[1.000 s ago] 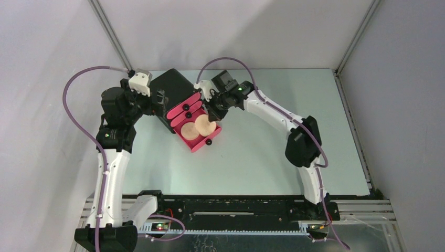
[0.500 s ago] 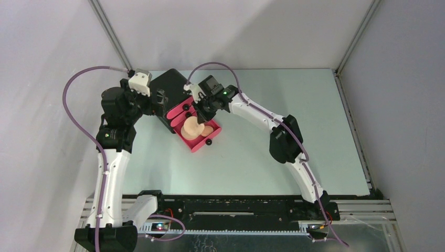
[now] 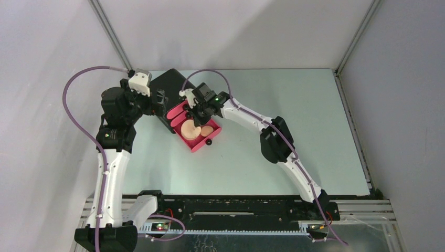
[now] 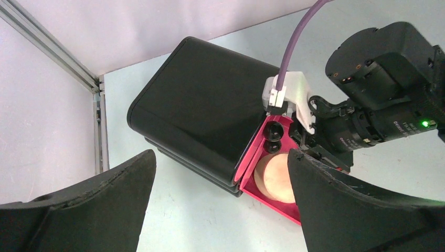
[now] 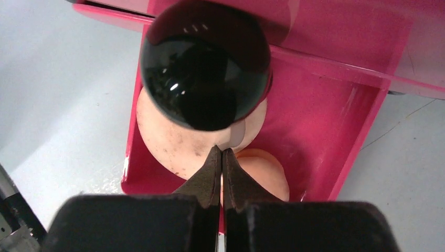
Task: Organize the makeup
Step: Place the makeup tool in the drawer.
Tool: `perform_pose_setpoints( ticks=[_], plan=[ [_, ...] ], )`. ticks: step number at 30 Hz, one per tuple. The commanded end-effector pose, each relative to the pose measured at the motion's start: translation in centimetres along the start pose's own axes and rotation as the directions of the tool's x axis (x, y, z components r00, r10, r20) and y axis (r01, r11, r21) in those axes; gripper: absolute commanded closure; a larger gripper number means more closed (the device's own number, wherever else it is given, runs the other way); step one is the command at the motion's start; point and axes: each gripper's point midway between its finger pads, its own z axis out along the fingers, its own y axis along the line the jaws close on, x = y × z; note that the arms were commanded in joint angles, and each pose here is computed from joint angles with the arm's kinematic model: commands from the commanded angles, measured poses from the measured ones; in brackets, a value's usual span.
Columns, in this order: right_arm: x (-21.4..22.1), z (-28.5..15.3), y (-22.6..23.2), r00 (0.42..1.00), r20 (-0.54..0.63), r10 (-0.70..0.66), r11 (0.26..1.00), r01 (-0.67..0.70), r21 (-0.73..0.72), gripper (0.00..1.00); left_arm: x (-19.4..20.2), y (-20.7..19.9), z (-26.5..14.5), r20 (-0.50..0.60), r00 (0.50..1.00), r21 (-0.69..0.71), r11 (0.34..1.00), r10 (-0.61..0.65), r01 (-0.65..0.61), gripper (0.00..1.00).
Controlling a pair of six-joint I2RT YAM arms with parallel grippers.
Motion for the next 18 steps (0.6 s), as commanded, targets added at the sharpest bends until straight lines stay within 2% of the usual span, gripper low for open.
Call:
perform_pose_setpoints(
  ticks=[1, 18],
  plan=[
    [-2.7, 0.0, 0.1, 0.996, 0.087, -0.031, 0.999, 0.028, 0.034, 1.00, 0.0, 0.0, -0.4, 0.015, 1.000, -0.003, 1.000, 0.004, -0.004, 0.00],
    [-2.1, 1.9, 0.0, 0.996, 0.081, -0.039, 0.999, 0.036, 0.030, 0.98, 0.0, 0.0, -0.5, 0.014, 1.000, -0.005, 1.000, 0.007, -0.007, 0.00]
  ],
)
